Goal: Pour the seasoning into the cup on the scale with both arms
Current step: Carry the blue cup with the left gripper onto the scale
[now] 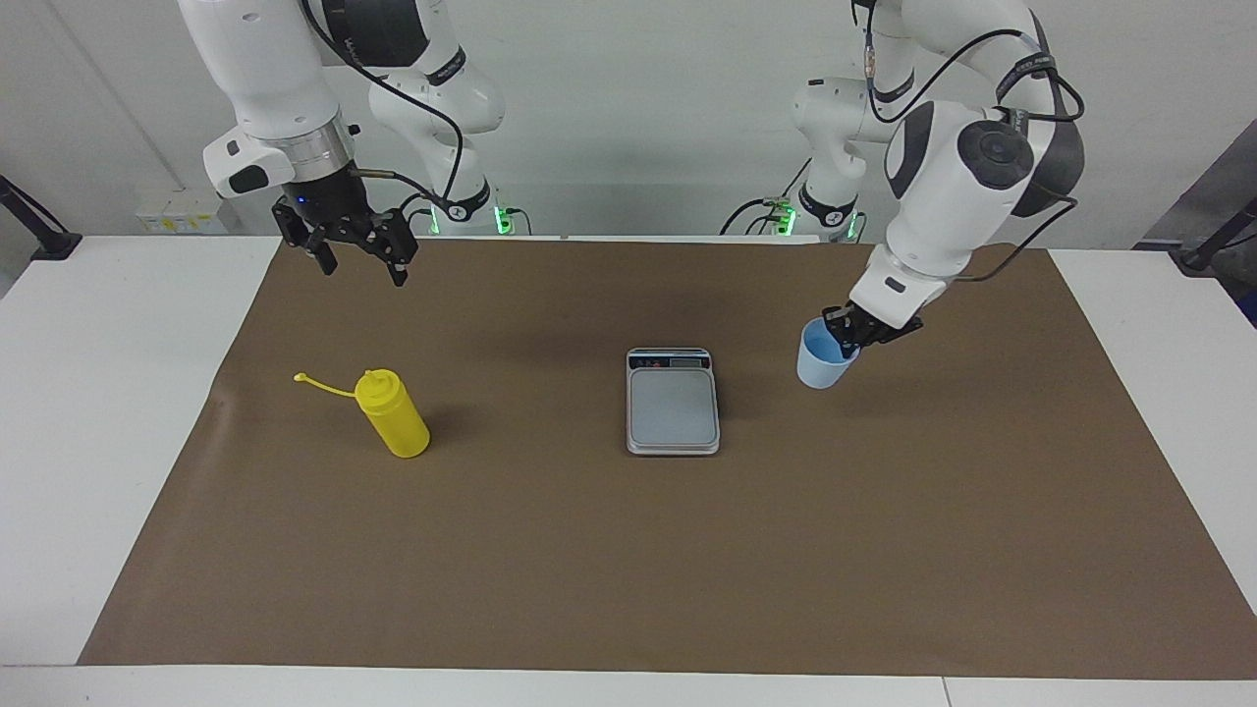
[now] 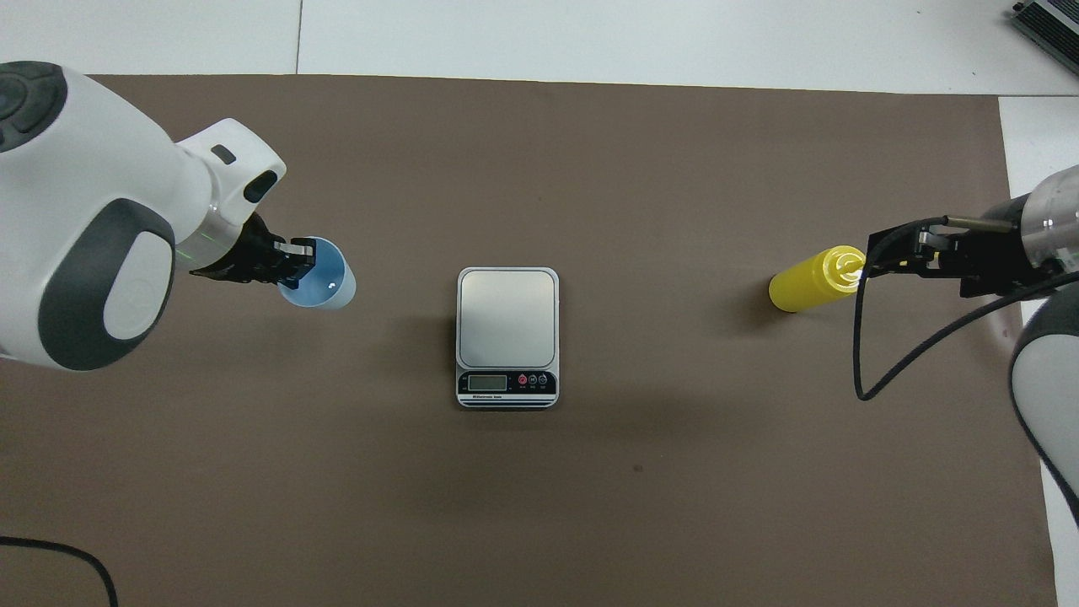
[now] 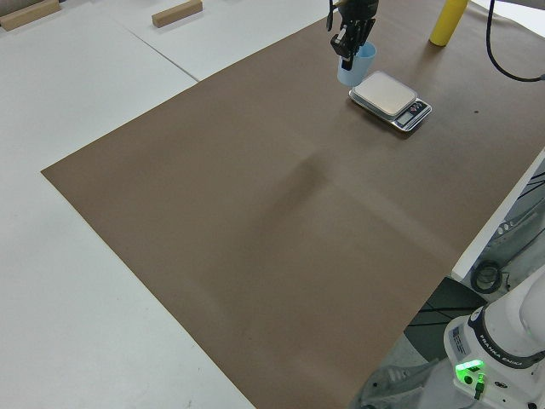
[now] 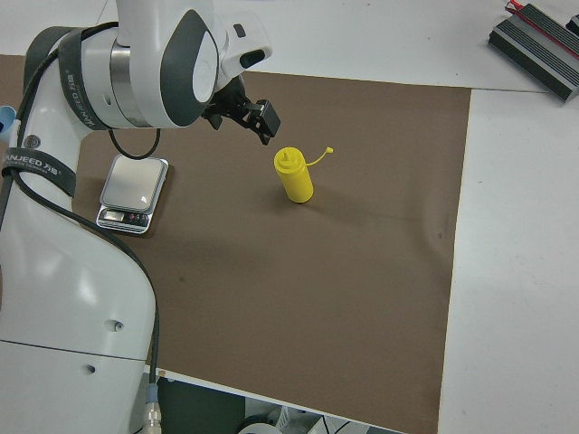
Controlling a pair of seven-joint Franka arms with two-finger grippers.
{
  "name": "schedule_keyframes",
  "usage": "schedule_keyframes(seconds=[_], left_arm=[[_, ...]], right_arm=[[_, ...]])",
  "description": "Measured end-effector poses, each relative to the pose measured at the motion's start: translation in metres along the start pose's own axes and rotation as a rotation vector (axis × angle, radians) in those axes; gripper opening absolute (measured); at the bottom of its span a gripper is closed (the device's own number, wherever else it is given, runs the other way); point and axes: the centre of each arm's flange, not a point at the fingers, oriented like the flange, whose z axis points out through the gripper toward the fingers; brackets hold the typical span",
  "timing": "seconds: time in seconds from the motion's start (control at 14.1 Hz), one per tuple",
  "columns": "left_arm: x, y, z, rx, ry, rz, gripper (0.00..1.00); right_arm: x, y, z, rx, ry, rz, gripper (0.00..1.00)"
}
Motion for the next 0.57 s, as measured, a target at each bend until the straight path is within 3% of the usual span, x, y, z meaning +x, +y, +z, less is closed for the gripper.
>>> schedule_keyframes(seconds=[0.28, 0.57], left_arm=[[-0.017, 0.065, 0.007, -0.022, 0.048, -0.011, 0.04], [-0.026, 0.109, 0.039, -0.022, 0.036, -0.016, 0.04]], right_arm=[[0.0, 0.0, 0.0, 0.0, 0.0, 0.0, 1.0], [0.0, 0.0, 0.0, 0.0, 0.0, 0.0, 1.0]])
